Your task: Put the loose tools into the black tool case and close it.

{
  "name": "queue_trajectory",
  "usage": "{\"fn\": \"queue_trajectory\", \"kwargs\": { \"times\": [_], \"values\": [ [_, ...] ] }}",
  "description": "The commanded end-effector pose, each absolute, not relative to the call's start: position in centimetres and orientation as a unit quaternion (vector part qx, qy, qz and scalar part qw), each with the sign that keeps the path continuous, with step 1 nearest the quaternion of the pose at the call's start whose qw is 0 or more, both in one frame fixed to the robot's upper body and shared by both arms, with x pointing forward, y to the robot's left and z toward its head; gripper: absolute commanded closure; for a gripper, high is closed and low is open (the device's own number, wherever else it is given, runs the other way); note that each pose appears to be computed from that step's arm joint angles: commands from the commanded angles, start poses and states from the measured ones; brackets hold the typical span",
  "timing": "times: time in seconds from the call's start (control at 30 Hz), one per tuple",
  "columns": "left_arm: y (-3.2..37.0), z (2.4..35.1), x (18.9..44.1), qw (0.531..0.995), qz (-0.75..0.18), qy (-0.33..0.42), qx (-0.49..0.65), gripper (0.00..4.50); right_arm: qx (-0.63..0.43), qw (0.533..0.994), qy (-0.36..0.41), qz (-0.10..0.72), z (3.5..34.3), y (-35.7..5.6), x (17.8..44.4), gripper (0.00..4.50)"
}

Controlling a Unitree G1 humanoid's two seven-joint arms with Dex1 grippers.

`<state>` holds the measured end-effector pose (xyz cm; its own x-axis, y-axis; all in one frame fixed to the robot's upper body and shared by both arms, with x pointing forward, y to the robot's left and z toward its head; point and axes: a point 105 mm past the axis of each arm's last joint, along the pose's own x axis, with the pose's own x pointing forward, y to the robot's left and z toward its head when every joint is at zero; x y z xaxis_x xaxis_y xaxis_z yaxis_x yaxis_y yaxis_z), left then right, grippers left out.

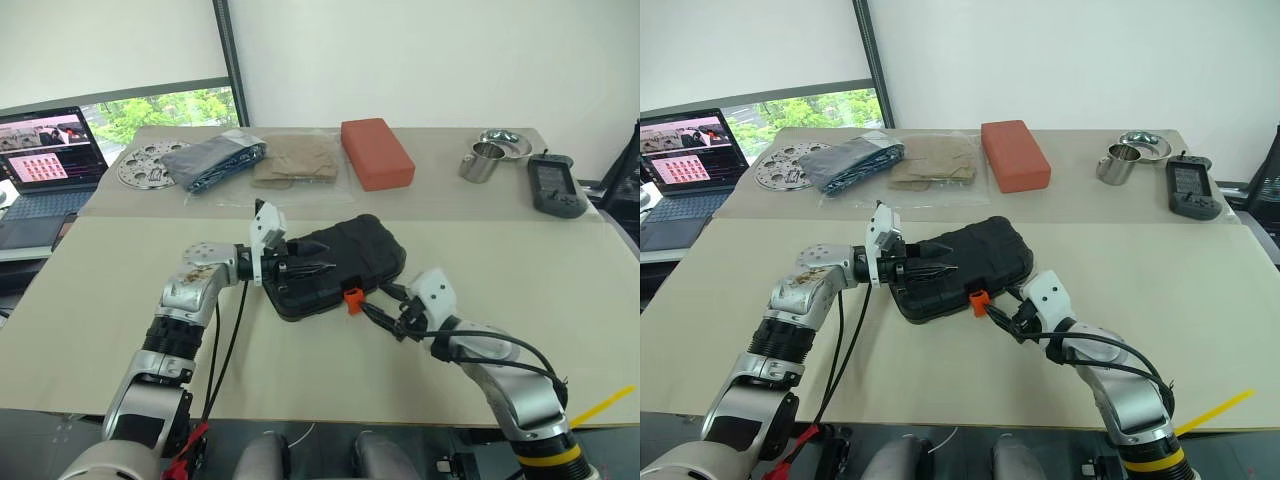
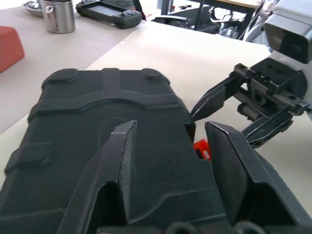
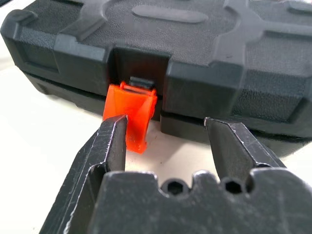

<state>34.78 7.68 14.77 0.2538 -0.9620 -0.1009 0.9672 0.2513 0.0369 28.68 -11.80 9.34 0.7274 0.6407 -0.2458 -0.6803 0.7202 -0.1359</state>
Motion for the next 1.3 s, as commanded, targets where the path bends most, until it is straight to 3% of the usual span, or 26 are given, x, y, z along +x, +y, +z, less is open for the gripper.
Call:
{"fn": "queue_trajectory", "kwargs": {
  "times": [0.03, 0.83, 0.93, 0.97, 1.07, 1.3],
  "values": [
    [7.6, 15.0, 34.8, 0.790, -0.610, 0.019, 0.056, 2.11, -0.094, 0.920, 0.086, 0.370, 10.2, -11.0, 28.1, 1.52],
    [6.8, 13.8, 35.2, 0.793, -0.605, 0.033, 0.067, 2.11, -0.062, 0.955, 0.118, 0.265, 11.2, -7.6, 28.4, 1.52],
    [6.9, 13.4, 35.2, 0.792, -0.605, 0.039, 0.070, 2.06, -0.071, 0.957, 0.111, 0.257, 11.3, -7.5, 28.4, 2.14],
    [6.9, 13.3, 35.2, 0.793, -0.604, 0.042, 0.070, 2.06, -0.070, 0.958, 0.110, 0.257, 11.4, -7.3, 28.4, 2.62],
    [7.0, 13.0, 35.3, 0.794, -0.602, 0.046, 0.070, 2.06, -0.067, 0.958, 0.105, 0.257, 11.6, -7.0, 28.4, 3.32],
    [7.3, 12.4, 35.4, 0.797, -0.598, 0.055, 0.067, 2.06, -0.067, 0.962, 0.070, 0.253, 13.1, -6.6, 28.7, 3.34]
  ]
}}
